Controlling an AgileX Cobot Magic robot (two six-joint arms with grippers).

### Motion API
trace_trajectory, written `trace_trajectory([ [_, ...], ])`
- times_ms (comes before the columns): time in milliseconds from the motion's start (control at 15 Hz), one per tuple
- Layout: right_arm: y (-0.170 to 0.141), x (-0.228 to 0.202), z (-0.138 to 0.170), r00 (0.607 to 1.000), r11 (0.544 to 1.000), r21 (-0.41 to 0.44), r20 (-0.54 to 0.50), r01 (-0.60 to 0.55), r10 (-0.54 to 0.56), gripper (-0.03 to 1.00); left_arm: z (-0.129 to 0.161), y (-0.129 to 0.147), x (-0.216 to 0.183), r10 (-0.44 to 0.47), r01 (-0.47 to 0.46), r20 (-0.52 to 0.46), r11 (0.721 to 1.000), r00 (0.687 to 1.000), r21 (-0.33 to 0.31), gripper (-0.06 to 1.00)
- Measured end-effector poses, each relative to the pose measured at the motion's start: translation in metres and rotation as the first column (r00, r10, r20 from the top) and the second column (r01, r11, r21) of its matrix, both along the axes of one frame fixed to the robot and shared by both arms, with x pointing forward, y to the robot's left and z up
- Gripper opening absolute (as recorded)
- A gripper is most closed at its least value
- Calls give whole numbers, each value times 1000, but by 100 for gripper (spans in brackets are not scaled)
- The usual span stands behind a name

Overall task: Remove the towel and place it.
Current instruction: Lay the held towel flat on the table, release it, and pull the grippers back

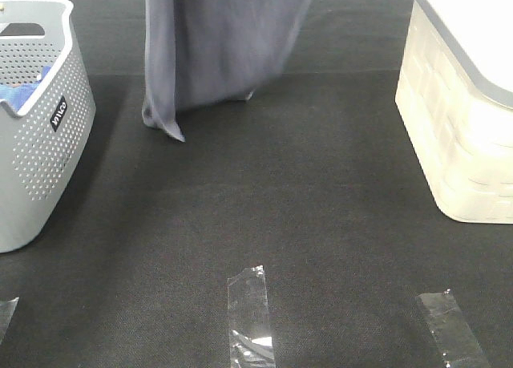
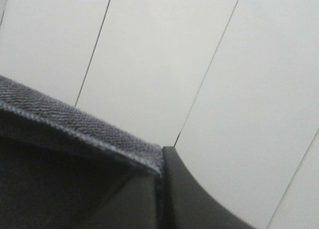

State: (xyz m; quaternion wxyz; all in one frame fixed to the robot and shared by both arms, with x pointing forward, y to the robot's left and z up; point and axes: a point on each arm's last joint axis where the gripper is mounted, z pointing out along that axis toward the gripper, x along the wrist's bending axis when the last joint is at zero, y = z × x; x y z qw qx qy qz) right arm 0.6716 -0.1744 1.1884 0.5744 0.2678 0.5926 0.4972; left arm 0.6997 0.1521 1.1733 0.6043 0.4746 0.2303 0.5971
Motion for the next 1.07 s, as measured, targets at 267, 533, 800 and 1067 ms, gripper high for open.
trace_trajectory([
  [267, -2, -11, 30, 939, 997, -49, 343, 55, -35, 0, 45, 2, -15, -4, 19, 257, 998, 966, -54, 0],
  [533, -4, 5, -4, 997, 993, -87, 28, 74, -72, 0, -13, -7, 19, 9, -3, -113, 998, 994, 57, 0],
  [800, 5, 6, -44, 956, 960, -265, -294, -87, 5, 0, -86, -9, 35, 96, 33, -570, 977, 816, 212, 0],
  [1067, 9, -15, -73, 745, 942, -212, -665, -260, 56, 0, -93, 0, 5, 141, 108, -862, 970, 486, 219, 0],
])
